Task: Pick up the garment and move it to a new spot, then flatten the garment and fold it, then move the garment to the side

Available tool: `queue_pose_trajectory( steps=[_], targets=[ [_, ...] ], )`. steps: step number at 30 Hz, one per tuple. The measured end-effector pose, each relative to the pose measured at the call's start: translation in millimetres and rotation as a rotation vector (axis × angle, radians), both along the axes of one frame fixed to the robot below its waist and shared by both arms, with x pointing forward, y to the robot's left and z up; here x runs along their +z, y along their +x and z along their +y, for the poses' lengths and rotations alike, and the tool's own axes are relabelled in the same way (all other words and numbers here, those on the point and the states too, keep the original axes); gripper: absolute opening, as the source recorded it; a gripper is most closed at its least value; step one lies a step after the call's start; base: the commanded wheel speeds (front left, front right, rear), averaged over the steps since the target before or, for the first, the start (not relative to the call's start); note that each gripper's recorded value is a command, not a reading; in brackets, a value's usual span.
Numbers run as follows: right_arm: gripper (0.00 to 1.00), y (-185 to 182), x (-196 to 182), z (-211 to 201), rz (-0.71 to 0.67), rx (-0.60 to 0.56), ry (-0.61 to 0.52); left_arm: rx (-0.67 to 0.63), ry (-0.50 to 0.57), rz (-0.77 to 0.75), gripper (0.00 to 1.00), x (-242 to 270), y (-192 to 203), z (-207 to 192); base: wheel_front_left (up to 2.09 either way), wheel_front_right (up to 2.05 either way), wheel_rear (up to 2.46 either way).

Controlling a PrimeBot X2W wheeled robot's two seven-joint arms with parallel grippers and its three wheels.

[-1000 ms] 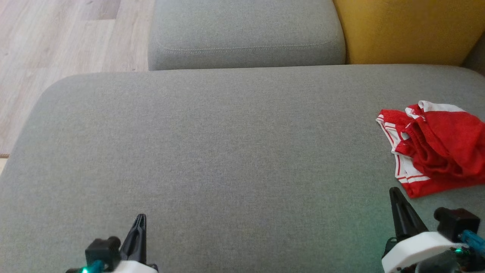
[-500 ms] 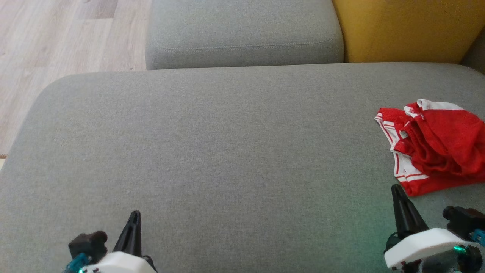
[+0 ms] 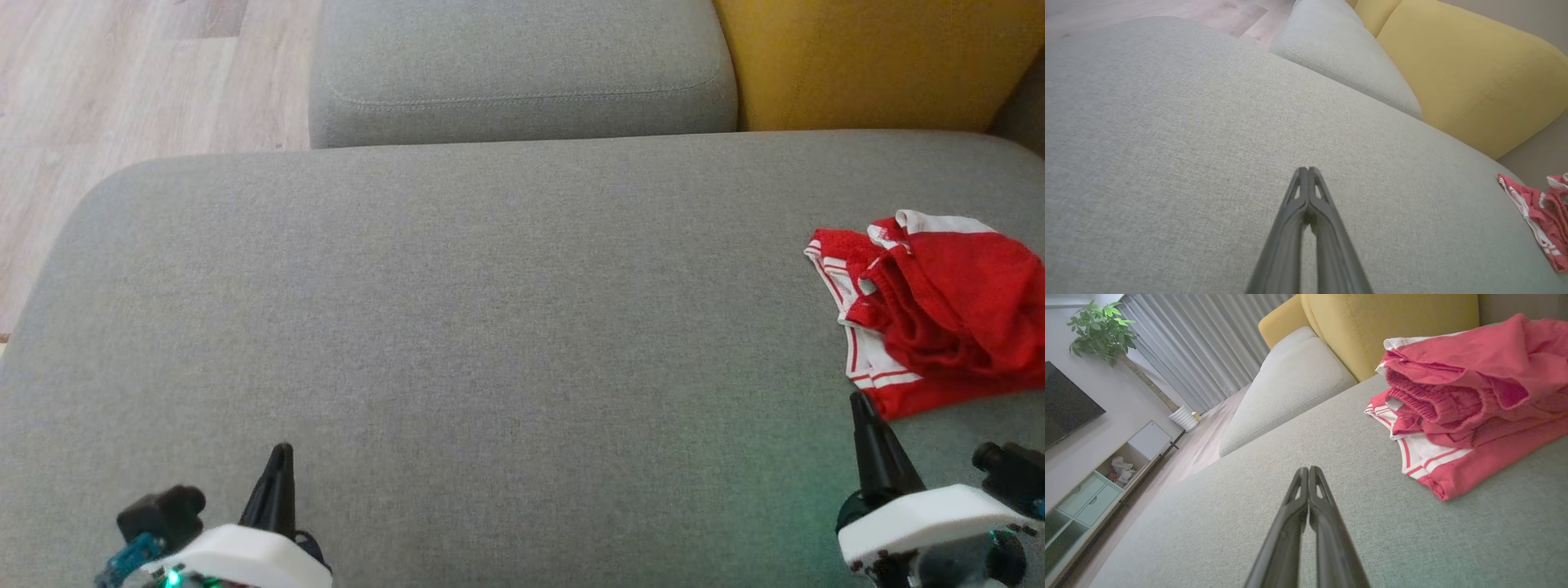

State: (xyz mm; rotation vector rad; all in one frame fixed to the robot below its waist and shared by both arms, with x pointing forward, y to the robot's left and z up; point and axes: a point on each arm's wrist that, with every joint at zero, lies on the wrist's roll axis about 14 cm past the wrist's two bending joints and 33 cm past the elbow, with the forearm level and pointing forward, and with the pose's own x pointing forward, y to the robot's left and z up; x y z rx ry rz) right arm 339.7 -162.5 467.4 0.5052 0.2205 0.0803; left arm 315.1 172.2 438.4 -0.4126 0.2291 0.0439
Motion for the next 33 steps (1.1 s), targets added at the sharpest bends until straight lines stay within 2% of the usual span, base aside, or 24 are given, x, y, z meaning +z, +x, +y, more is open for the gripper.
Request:
queue_pose_trajectory(
  steps=[33],
  targets=[
    [0.00,12,3,-13,0.003,-0.110,0.386,0.089,-0.410,0.035,0.00,1,18,6,0.00,0.00,0.00]
  ],
)
